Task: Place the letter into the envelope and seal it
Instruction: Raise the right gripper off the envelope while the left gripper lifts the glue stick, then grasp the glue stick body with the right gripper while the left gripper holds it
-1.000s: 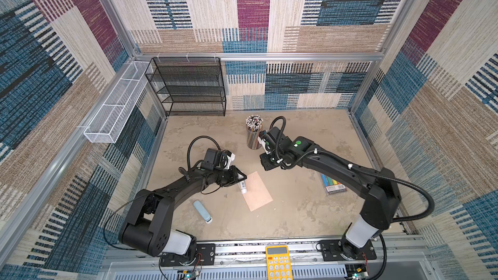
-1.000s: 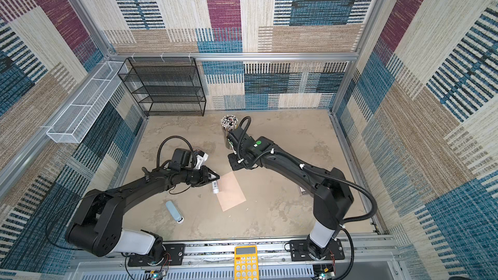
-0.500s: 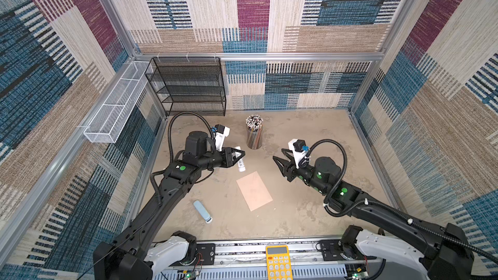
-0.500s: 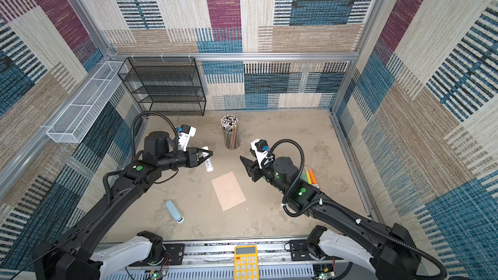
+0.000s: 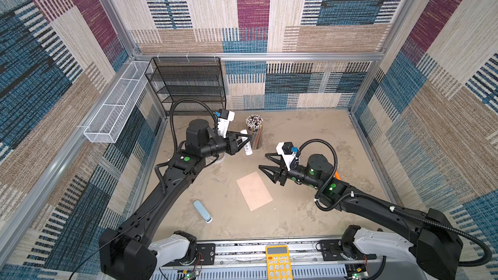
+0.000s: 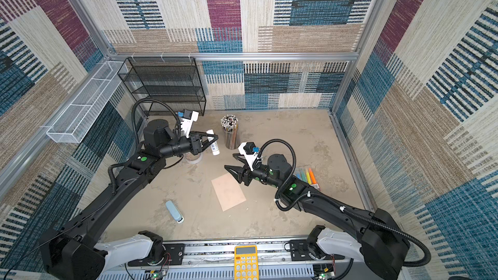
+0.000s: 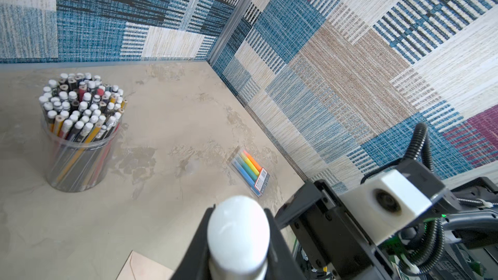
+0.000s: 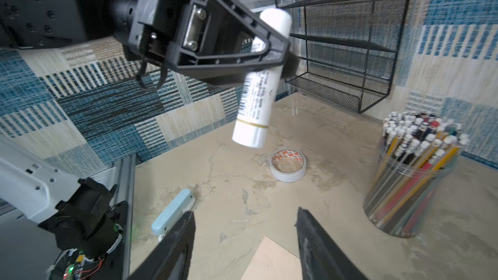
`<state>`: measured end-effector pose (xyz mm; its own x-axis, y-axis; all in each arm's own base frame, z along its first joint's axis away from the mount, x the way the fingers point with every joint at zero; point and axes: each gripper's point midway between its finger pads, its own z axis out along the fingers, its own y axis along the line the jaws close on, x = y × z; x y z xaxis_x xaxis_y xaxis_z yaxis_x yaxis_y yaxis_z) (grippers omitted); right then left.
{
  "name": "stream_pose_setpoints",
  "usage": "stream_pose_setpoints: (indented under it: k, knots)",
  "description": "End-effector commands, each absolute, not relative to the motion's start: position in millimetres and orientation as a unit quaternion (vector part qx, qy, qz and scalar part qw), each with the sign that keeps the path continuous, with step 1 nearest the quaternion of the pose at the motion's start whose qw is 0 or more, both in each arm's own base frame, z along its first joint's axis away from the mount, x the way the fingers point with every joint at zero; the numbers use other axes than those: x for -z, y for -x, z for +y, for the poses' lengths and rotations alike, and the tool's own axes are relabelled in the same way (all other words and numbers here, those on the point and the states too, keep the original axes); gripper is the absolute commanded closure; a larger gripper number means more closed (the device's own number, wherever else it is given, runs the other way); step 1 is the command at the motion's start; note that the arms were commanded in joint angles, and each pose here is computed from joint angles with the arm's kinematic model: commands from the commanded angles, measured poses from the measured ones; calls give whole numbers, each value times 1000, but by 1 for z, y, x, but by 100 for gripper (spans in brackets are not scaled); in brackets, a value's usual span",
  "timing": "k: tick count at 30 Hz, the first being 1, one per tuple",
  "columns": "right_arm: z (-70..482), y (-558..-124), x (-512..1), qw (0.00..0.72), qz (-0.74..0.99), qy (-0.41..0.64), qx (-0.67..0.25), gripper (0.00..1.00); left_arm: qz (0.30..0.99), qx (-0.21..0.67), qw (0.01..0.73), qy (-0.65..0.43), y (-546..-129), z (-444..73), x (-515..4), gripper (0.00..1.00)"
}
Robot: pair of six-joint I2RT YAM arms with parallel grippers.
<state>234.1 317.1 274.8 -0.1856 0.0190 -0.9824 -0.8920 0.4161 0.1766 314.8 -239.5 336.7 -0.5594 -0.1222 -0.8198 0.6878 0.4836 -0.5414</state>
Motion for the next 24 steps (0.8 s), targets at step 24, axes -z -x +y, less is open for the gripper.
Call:
stream_pose_setpoints:
  k: [24]
  knots:
    - [330,-248,-294,575,572,346,-471,34,625,528,470,-330,-279,-269,-347,82]
